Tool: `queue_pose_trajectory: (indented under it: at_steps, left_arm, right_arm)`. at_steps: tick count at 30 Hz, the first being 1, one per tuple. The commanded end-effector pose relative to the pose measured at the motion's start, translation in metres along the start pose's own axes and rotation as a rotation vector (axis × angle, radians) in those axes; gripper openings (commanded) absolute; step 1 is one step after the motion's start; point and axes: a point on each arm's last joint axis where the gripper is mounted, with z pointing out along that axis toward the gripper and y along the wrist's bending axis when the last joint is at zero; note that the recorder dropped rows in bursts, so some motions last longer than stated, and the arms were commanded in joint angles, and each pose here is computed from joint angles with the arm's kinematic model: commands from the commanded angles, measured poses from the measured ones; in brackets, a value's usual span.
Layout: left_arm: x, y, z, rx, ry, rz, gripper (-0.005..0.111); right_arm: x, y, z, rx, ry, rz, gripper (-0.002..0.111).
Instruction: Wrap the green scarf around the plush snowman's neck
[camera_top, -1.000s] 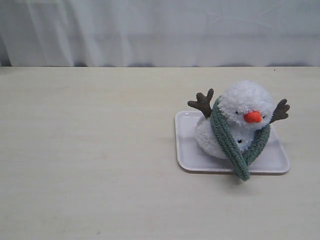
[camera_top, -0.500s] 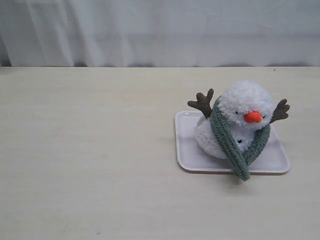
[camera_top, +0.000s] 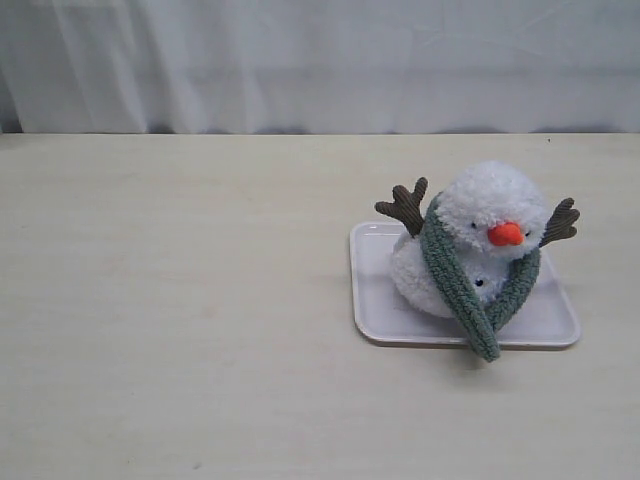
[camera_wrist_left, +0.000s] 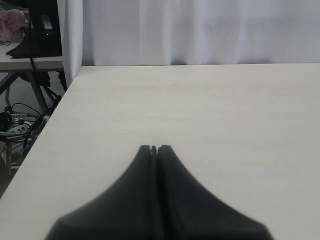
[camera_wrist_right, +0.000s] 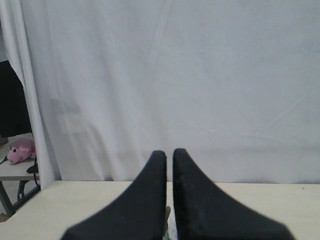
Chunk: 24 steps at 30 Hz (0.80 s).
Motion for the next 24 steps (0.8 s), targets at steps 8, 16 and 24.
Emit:
queue_pose_trajectory:
  at_steps: [8, 16, 24]
  left_arm:
    - [-0.0002, -0.0002, 0.0002, 0.001, -0.011, -0.006, 0.000]
    - [-0.0002, -0.0002, 0.0002, 0.001, -0.011, -0.006, 0.000]
    - [-0.0002, -0.0002, 0.0002, 0.001, -0.011, -0.006, 0.000]
  right_arm:
    - [-0.0004, -0.0004, -0.0031, -0.004, -0.013, -0.003, 0.004]
    - [-0.0004, -0.0006, -0.0043, -0.003, -0.017, -0.002, 0.004]
    - [0.0004, -0.0009, -0.0090, 0.000, -0.033, 0.004, 0.004]
